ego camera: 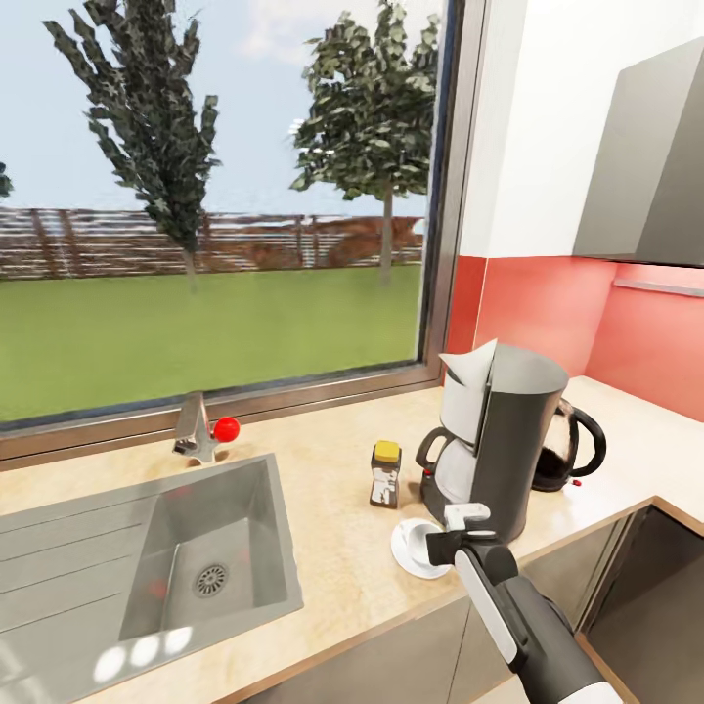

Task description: Set up a coffee station on the kitchen countertop: keep the coffee maker on the countertop, move the bottle of coffee from the kitchen shelf to the counter next to the coffee maker, place a paper coffee filter on top of the coffee maker, put the saucer next to the coffee maker with the coffee cup on the saucer, and place the electric kettle next to the coffee maker.

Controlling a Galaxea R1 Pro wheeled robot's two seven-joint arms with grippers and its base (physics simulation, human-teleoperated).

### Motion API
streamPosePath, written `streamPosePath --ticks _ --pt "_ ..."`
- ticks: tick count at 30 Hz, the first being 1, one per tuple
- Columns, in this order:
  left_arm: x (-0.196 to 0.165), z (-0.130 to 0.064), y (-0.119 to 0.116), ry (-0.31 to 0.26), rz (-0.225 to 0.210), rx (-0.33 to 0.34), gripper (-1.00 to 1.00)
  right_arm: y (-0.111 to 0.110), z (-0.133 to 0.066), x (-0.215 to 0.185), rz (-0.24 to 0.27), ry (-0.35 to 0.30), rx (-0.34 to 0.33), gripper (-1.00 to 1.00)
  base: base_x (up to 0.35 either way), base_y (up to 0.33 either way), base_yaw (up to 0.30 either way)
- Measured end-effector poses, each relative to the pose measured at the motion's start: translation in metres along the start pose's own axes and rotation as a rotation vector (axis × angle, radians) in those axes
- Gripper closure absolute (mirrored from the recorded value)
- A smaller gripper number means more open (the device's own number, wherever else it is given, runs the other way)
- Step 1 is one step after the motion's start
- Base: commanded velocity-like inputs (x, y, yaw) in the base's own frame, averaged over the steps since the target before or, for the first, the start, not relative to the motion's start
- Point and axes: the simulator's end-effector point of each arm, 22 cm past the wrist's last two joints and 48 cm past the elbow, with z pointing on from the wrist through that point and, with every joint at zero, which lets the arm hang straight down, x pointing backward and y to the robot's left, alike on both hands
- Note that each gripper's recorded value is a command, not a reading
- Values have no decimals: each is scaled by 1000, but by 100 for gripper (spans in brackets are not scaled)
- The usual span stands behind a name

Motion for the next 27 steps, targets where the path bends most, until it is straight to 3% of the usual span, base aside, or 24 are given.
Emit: streamPosePath --ticks 27 --pt "0 0 0 0 1 0 -100 0 1 1 0 4 0 100 51 0 0"
